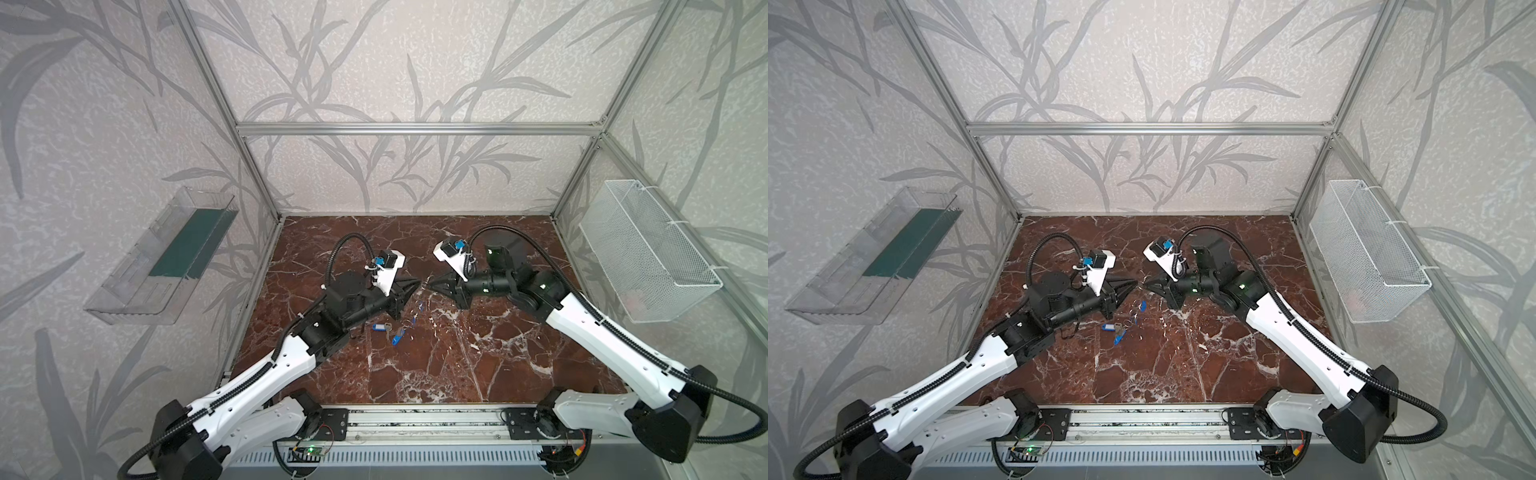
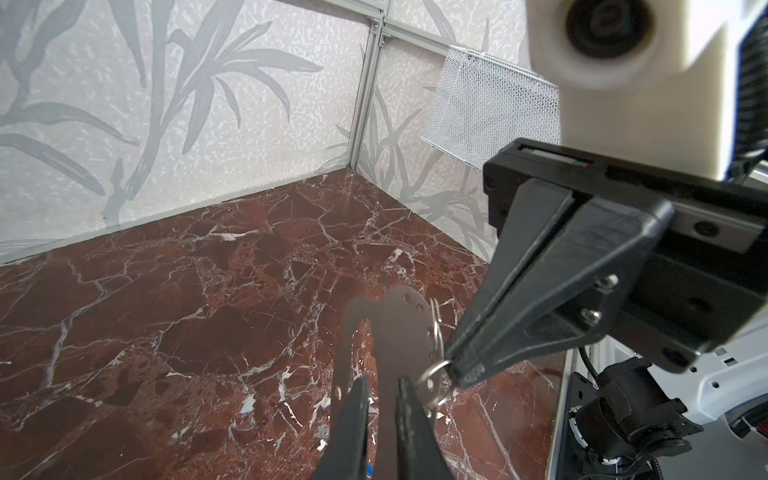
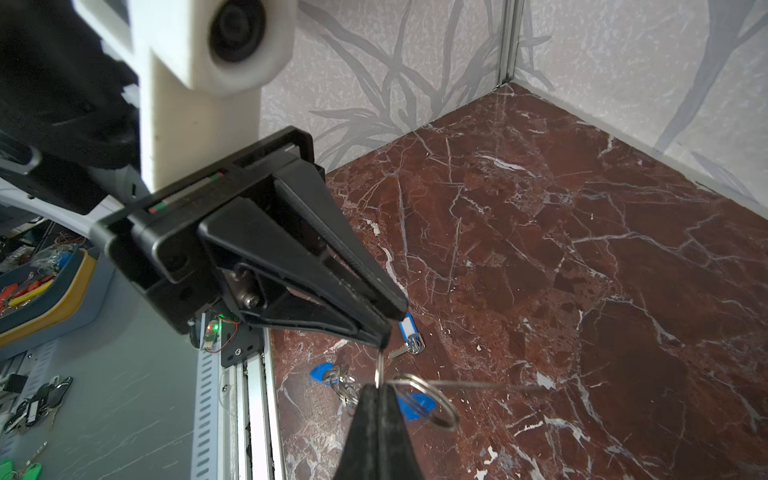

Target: Put the keys on the keyring

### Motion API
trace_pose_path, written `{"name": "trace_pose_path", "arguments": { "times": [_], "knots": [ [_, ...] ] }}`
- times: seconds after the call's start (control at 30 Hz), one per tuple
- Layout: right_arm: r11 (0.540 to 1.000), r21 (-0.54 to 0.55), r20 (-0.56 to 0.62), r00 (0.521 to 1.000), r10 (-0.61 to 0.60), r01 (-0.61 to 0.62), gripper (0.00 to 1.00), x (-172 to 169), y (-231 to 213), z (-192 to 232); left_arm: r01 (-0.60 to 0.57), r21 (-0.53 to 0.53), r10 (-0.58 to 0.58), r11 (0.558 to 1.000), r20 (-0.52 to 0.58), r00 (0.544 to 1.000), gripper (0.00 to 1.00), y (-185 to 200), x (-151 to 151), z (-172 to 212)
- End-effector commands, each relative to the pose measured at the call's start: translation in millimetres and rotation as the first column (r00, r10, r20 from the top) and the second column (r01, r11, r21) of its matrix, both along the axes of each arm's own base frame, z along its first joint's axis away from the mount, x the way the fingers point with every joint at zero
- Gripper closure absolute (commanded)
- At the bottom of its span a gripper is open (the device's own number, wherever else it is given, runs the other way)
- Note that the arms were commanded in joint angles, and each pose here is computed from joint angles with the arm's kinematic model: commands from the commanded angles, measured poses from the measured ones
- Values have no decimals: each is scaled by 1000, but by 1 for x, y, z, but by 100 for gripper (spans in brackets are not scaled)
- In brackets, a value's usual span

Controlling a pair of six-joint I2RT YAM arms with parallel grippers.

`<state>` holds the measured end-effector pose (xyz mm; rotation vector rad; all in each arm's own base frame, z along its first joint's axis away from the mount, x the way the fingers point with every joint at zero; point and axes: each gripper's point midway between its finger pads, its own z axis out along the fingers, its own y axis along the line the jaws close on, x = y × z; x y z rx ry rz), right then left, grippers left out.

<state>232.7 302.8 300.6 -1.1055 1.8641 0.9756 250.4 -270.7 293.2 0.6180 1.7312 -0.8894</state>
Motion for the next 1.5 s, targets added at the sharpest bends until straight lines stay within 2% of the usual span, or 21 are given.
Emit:
{"name": "trace_pose_path", "arguments": {
  "times": [0.0, 0.47, 0.57, 0.8, 0.9, 1.03, 1.47],
  "knots": [
    [1000, -10, 31, 999, 13, -13, 100, -5, -2, 3, 4, -25, -4, 1000, 5, 1000, 84, -3, 4, 3],
    [997, 7, 68, 995, 79, -79, 100, -24, -7, 15, 79, -62, -79, 995, 14, 997, 85, -7, -9, 10],
    [997, -1, 68, 995, 77, -78, 100, -22, -7, 13, 108, -81, -107, 991, 21, 994, 85, -8, -12, 14],
    [999, -3, 95, 995, 34, -33, 100, -16, -10, 15, 92, -119, -84, 989, 69, 994, 86, 1, -18, 25],
    [999, 7, 100, 994, 35, -36, 100, -16, -11, 16, 145, -135, -133, 980, 92, 987, 86, -2, -28, 29],
    [998, 13, 91, 994, 53, -55, 100, -19, -9, 16, 227, -129, -216, 965, 92, 972, 86, -10, -38, 26],
    [995, 36, 80, 993, 90, -93, 100, -26, -6, 20, 222, -91, -217, 971, 68, 974, 83, -15, -29, 13]
  ]
}}
